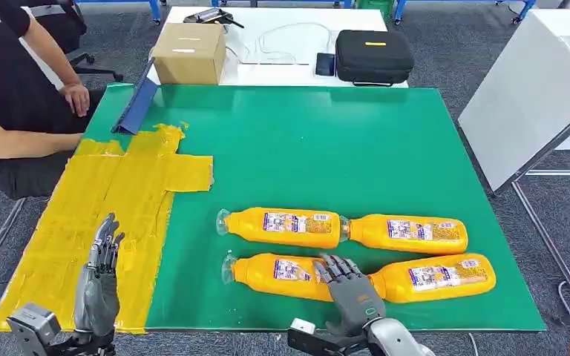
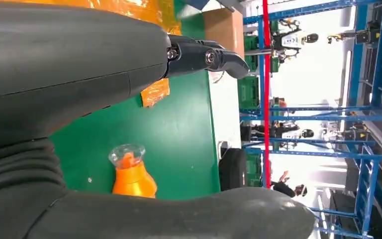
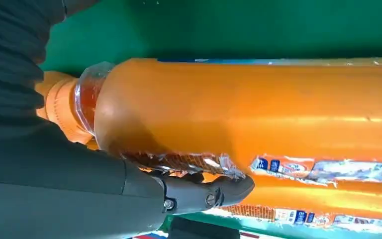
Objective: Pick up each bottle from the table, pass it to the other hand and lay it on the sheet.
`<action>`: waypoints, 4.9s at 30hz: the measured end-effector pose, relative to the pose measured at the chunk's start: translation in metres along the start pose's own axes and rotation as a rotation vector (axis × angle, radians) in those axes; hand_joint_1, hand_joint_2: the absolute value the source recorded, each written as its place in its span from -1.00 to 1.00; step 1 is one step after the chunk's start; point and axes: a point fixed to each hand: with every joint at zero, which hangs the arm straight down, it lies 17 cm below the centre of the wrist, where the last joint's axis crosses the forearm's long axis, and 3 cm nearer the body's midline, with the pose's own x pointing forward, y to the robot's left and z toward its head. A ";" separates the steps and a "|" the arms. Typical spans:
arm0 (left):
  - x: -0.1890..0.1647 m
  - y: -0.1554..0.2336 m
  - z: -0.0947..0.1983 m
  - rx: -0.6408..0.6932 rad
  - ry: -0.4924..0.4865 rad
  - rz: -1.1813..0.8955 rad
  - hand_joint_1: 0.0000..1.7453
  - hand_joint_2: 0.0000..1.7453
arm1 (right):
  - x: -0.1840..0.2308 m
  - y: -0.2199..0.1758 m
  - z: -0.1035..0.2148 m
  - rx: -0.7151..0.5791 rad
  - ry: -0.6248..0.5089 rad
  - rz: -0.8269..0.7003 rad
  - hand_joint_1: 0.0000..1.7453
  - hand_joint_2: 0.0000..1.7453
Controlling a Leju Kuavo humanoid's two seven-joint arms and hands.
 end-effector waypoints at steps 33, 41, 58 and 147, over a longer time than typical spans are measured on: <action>0.002 0.012 -0.009 0.053 -0.007 0.036 -1.00 -1.00 | -0.055 0.020 -0.027 0.198 0.025 0.019 1.00 1.00; 0.001 0.017 -0.006 0.065 -0.004 0.056 -1.00 -1.00 | -0.043 0.021 -0.019 0.292 -0.101 -0.204 1.00 1.00; -0.013 0.038 0.002 0.157 0.082 0.214 -1.00 1.00 | 0.030 -0.035 -0.009 -0.053 -0.260 -0.545 1.00 1.00; 0.031 -0.066 -0.003 -0.171 -0.082 0.089 1.00 1.00 | 0.252 -0.059 -0.026 -0.060 -0.586 -0.630 -1.00 1.00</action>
